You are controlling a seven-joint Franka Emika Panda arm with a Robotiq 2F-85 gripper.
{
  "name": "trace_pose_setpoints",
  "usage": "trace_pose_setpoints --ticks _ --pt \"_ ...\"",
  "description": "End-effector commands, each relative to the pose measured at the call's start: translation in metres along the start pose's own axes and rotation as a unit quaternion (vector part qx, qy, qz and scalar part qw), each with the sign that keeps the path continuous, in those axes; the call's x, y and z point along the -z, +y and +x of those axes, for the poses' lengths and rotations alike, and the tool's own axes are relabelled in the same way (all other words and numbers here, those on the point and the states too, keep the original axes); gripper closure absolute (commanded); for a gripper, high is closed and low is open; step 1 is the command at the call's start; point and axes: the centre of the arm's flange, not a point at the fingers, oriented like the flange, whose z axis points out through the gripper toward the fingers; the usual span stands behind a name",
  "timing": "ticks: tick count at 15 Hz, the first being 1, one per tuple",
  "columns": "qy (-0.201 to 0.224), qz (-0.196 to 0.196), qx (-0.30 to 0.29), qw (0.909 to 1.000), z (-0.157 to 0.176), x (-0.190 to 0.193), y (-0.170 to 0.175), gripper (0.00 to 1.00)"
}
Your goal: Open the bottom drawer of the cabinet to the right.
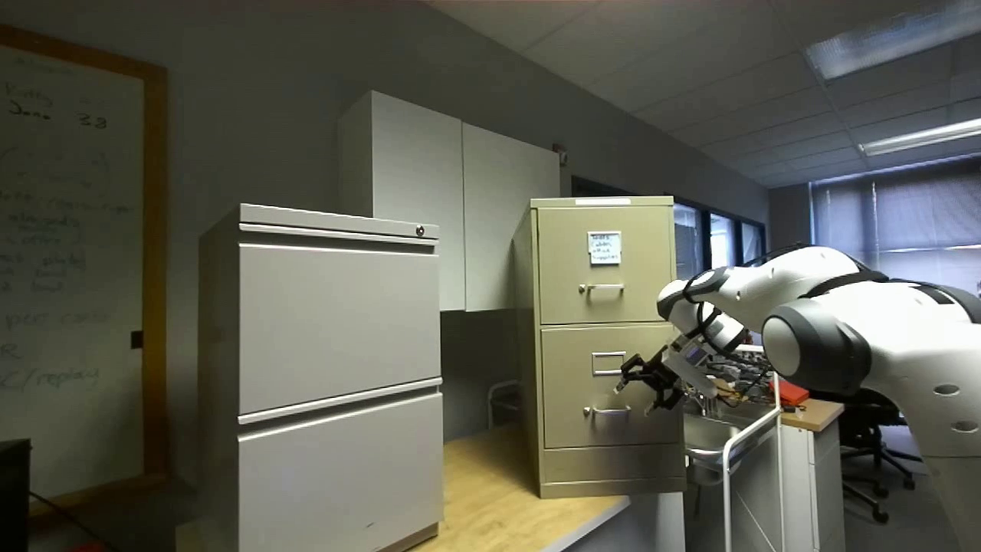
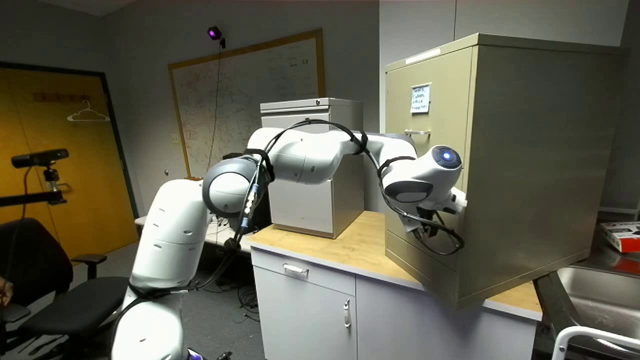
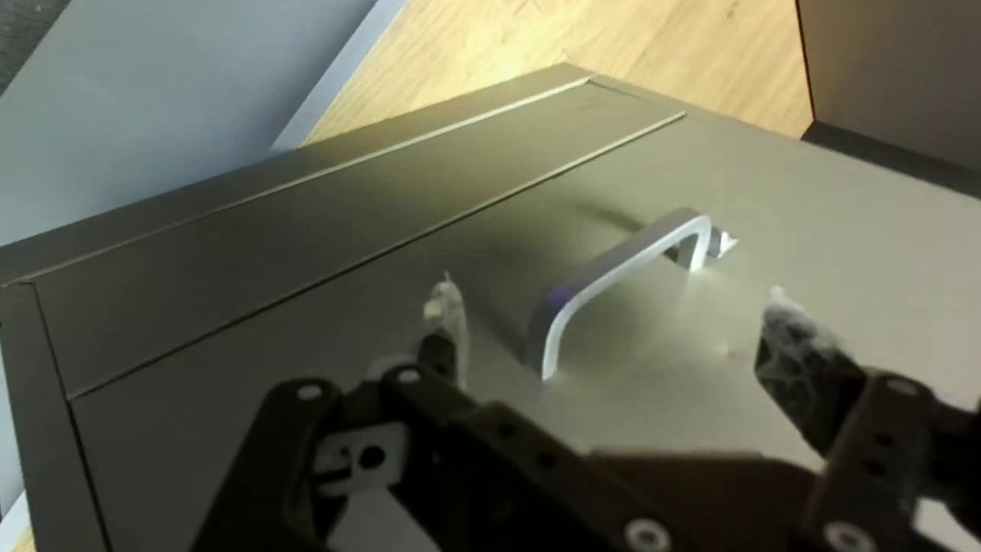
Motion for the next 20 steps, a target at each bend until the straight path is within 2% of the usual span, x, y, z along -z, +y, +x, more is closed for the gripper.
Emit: trace_pose_setpoints --ticks 1,7,13,15,16,18,20 --pt "0.002 0.025 -0.055 0.9982 0.041 -0.015 0.007 0.00" --pt "-0.042 0.012 -0.104 0.9936 0.044 -0.051 0.022 0.00" --pt "-0.070 -0.052 -0.130 0.9876 0.037 -0.074 0.036 0.00" --pt "-0.071 -0.092 -0.124 0.9855 0.034 -0.072 0.029 0.00" --pt "-0.071 -0.113 -0.120 0.9838 0.031 -0.071 0.020 0.25" --pt "-0.065 -0.142 -0.114 0.9811 0.022 -0.064 -0.005 0.31" --pt "-0.056 -0.176 -0.116 0.9759 0.014 -0.061 -0.035 0.46"
